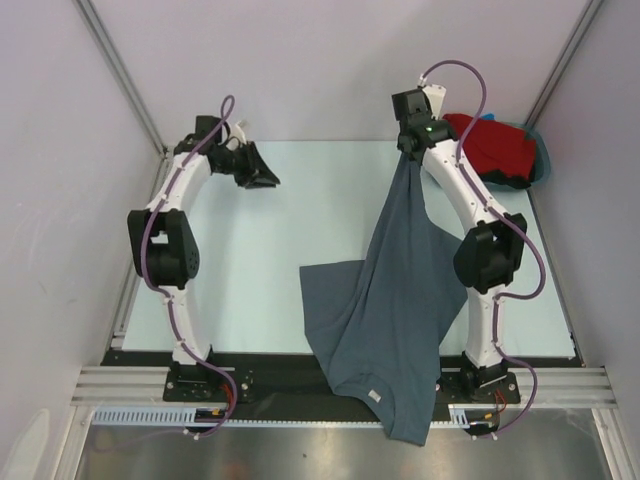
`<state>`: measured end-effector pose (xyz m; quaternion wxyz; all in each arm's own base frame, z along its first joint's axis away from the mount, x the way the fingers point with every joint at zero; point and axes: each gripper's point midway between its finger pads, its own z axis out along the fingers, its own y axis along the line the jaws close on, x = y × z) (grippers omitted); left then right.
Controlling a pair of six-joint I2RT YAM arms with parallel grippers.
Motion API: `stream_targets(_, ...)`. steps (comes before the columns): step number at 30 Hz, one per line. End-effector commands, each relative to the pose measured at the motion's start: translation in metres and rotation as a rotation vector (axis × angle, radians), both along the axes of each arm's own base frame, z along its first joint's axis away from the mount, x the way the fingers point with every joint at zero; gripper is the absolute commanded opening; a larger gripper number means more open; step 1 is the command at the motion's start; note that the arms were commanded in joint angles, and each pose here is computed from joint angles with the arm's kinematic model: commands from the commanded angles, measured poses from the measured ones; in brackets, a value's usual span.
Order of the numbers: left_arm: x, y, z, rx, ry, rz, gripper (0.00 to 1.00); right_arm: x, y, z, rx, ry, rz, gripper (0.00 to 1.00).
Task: Fold and stack the t-shirts
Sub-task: Flatten the tshirt out
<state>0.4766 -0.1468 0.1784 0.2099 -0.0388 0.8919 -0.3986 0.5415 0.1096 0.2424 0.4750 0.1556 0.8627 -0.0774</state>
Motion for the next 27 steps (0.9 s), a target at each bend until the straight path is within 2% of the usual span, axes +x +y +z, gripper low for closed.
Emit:
stream_targets(1, -0.043, -0.046, 0.028, -0.120, -0.027, -0.124, 0.96, -0.001, -0.010, 0.065, 0.037, -0.150, -0.037, 0.00)
stream_targets(2, -0.057, -0.055, 0.036, -0.168, -0.020, -0.160, 1.00, -0.005, -0.011, 0.065, 0.037, -0.138, -0.036, 0.00)
stream_targets(5, -0.090, -0.076, 0.025, -0.182, 0.014, -0.241, 1.00, -0.019, -0.015, 0.071, 0.040, -0.139, -0.033, 0.00)
stream_targets(9, -0.128, -0.082, -0.002, -0.146, 0.112, -0.284, 1.00, -0.039, -0.021, 0.073, 0.053, -0.134, -0.019, 0.00)
stream_targets(11, -0.138, -0.080, -0.017, -0.081, 0.129, -0.284, 1.00, -0.044, -0.024, 0.075, 0.054, -0.129, -0.018, 0.00)
stream_targets(15, -0.142, -0.048, -0.064, 0.247, 0.147, -0.205, 1.00, -0.055, -0.028, 0.080, 0.062, -0.134, -0.020, 0.00)
stream_targets(18, -0.148, -0.040, -0.087, 0.359, 0.167, -0.239, 1.00, -0.063, -0.032, 0.085, 0.075, -0.148, -0.017, 0.00)
stream_targets(22, -0.148, -0.054, -0.105, 0.358, 0.170, -0.292, 1.00, -0.073, -0.035, 0.089, 0.077, -0.149, -0.016, 0.00)
stream_targets(25, -0.156, -0.071, -0.122, 0.319, 0.202, -0.347, 1.00, -0.077, -0.040, 0.089, 0.078, -0.147, -0.019, 0.00)
stream_targets(27, -0.166, -0.080, -0.137, 0.336, 0.211, -0.382, 1.00, -0.077, -0.041, 0.090, 0.083, -0.144, -0.020, 0.00)
